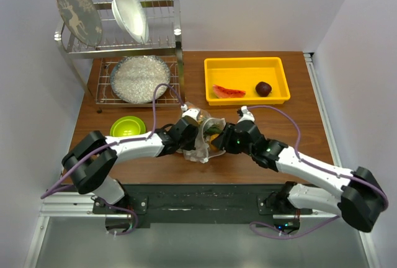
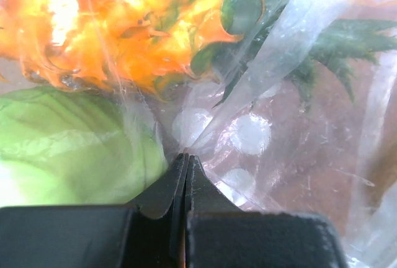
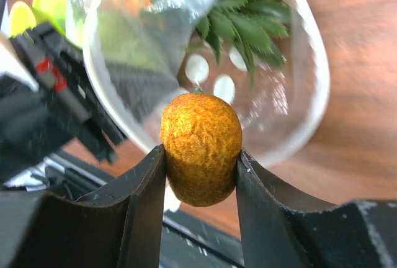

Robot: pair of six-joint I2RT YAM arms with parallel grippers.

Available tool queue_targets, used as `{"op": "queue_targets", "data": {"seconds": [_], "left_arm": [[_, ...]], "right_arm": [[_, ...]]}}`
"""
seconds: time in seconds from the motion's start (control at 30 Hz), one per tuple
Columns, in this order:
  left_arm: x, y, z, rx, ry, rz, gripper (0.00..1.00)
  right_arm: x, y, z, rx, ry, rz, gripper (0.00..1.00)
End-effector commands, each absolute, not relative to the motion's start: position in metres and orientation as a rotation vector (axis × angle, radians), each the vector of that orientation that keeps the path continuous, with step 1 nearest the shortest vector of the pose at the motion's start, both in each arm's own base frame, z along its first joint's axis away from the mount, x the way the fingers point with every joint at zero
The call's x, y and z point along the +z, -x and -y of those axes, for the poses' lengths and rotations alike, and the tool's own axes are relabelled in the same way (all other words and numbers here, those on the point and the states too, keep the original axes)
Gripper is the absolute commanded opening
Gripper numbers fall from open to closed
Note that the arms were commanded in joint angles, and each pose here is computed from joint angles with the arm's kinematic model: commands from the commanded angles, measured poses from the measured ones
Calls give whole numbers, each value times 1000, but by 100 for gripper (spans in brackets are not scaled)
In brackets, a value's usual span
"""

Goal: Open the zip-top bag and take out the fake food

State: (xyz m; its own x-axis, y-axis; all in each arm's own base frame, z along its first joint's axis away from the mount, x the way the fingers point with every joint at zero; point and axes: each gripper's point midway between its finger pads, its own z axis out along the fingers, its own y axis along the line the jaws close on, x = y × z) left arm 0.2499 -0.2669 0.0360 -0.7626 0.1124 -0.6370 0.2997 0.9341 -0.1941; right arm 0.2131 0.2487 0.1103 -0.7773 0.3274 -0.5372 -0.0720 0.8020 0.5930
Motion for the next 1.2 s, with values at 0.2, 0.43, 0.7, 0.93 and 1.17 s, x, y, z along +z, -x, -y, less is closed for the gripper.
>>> {"op": "queue_targets", "data": {"seconds": [0.2, 0.43, 0.7, 0.93, 1.17], "left_arm": [[56, -256, 269, -400, -280, -2392, 0], [76, -259, 275, -433, -311, -2356, 0], [112, -258, 279, -490, -354, -2296, 0], [136, -261, 274, -471, -357, -2250, 8], [150, -278, 270, -387, -347, -2217, 22]], "right_arm": [[173, -210, -185, 563, -120, -2242, 30], [205, -324, -157, 558, -245, -2185, 30], [192, -468, -114, 383, -448, -2161, 33], [161, -527, -113, 338, -462, -2223, 53], [159, -528, -110, 337, -456, -2235, 77]]}}
